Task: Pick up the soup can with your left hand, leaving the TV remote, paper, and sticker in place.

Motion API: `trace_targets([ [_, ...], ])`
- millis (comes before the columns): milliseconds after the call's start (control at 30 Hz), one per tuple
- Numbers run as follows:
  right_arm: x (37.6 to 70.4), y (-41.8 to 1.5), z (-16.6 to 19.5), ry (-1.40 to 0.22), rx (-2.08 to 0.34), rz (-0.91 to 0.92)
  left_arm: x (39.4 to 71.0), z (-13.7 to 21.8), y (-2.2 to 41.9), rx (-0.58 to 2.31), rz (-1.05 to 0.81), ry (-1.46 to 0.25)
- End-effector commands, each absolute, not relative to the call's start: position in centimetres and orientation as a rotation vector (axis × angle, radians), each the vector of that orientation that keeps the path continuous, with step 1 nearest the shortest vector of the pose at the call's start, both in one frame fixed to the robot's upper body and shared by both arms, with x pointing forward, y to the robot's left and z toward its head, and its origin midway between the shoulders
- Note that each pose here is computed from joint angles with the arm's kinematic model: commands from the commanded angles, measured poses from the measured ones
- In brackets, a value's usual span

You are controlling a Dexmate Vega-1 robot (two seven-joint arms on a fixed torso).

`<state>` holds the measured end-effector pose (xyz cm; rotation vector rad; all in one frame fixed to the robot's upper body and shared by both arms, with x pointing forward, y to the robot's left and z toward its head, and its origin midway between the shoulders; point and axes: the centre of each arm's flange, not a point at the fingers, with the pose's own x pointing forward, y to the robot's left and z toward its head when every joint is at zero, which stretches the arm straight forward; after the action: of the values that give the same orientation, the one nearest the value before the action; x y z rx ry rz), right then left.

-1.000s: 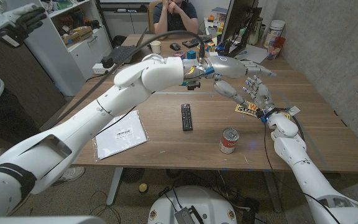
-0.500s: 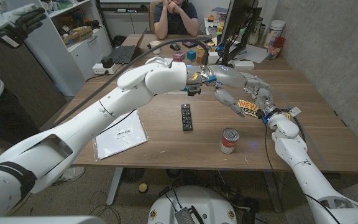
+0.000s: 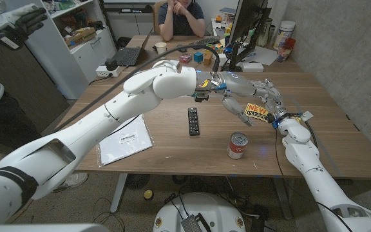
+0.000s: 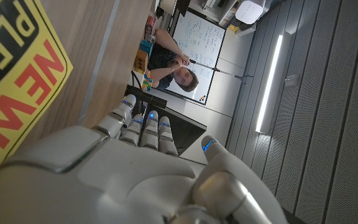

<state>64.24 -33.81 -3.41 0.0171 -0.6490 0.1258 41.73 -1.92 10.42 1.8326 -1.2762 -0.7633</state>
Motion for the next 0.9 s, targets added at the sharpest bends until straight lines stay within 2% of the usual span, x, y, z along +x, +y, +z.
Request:
trace_targets([
  [33,64.1,-33.9,-3.4,-0.652,0.015,0.121,41.6,9.7,-2.1,1.891,-0.774,-1.251],
  [900,64.0,-33.8,-3.2,-0.657,0.013,0.119,42.2,8.2,-2.4,1.975,-0.822,-1.168],
])
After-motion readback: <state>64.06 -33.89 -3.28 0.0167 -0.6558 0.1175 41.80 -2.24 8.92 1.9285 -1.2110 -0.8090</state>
